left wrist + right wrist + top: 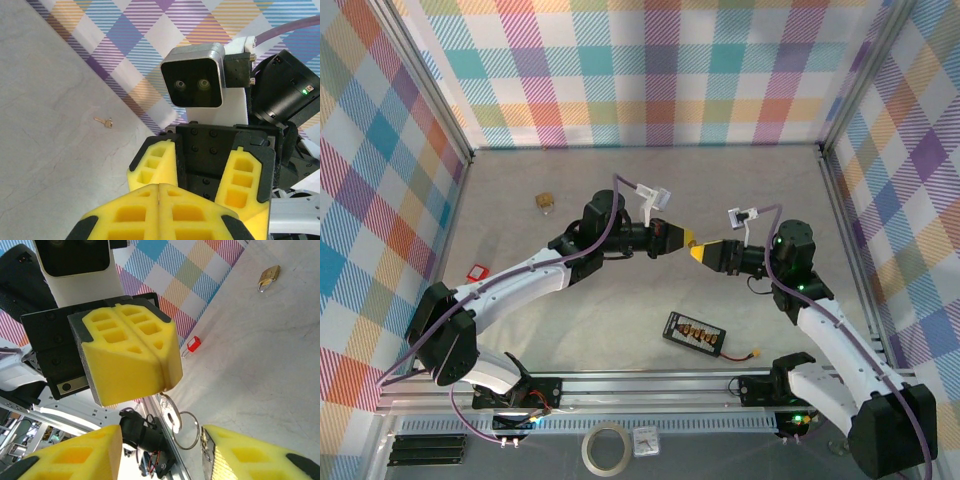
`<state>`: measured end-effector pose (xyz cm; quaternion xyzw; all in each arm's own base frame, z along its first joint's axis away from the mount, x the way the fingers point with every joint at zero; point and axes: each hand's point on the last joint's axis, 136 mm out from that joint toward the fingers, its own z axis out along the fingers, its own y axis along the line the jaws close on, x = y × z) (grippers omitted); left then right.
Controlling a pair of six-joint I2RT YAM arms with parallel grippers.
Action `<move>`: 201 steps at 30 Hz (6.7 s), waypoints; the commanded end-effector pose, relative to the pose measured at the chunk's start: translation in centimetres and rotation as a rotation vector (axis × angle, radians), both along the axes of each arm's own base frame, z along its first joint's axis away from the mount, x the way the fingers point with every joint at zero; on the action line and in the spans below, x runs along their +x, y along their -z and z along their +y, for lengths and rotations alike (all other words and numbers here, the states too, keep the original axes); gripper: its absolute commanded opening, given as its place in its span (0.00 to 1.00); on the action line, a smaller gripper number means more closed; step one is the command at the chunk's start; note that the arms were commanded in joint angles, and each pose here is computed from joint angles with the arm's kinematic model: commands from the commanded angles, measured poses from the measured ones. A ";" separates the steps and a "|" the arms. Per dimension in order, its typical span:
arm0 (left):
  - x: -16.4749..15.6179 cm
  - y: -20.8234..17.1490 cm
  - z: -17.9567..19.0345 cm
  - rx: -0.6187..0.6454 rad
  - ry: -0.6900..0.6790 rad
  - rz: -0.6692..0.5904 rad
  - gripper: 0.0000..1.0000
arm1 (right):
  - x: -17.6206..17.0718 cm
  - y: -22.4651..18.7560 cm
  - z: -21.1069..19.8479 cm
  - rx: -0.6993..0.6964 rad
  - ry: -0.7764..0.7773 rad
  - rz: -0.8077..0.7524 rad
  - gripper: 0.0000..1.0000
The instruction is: Unlock with the key
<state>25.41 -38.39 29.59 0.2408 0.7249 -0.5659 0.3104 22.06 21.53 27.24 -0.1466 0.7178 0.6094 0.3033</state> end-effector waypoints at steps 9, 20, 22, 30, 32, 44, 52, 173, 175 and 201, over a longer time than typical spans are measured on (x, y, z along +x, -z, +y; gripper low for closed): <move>-0.9 -1.8 0.2 -0.063 -0.006 -0.050 0.00 | 0.3 -0.7 0.4 0.025 0.002 -0.027 0.35; -0.3 -1.7 0.2 -0.075 -0.047 -0.047 0.00 | 0.1 -0.5 0.8 0.033 -0.010 -0.012 0.31; -0.1 -1.7 0.2 -0.083 -0.059 -0.047 0.00 | 0.1 -0.4 0.8 0.035 -0.012 -0.010 0.30; 0.0 -1.7 0.1 -0.113 -0.063 -0.038 0.00 | 0.1 -0.5 0.8 0.038 -0.005 -0.013 0.24; 0.0 -1.6 0.0 -0.116 -0.058 -0.034 0.00 | 0.2 -0.6 0.8 0.038 -0.002 -0.013 0.24; -0.5 -1.0 0.0 -0.126 -0.041 -0.016 0.00 | 0.6 -0.8 0.8 0.037 0.014 -0.016 0.29; -0.5 -0.9 -0.1 -0.142 -0.049 -0.003 0.00 | 0.6 -1.2 0.9 0.045 0.002 -0.020 0.27; 28.5 27.7 39.8 1.047 -1.051 0.795 0.73 | -5.0 1.7 0.0 -0.291 -0.042 -0.006 0.00; 28.6 27.7 39.8 1.054 -1.043 0.785 0.72 | -5.0 1.8 -0.1 -0.293 -0.041 -0.004 0.00; 27.7 25.0 29.4 0.985 -0.601 0.381 0.34 | -4.4 3.8 -1.5 -0.399 0.057 0.148 0.00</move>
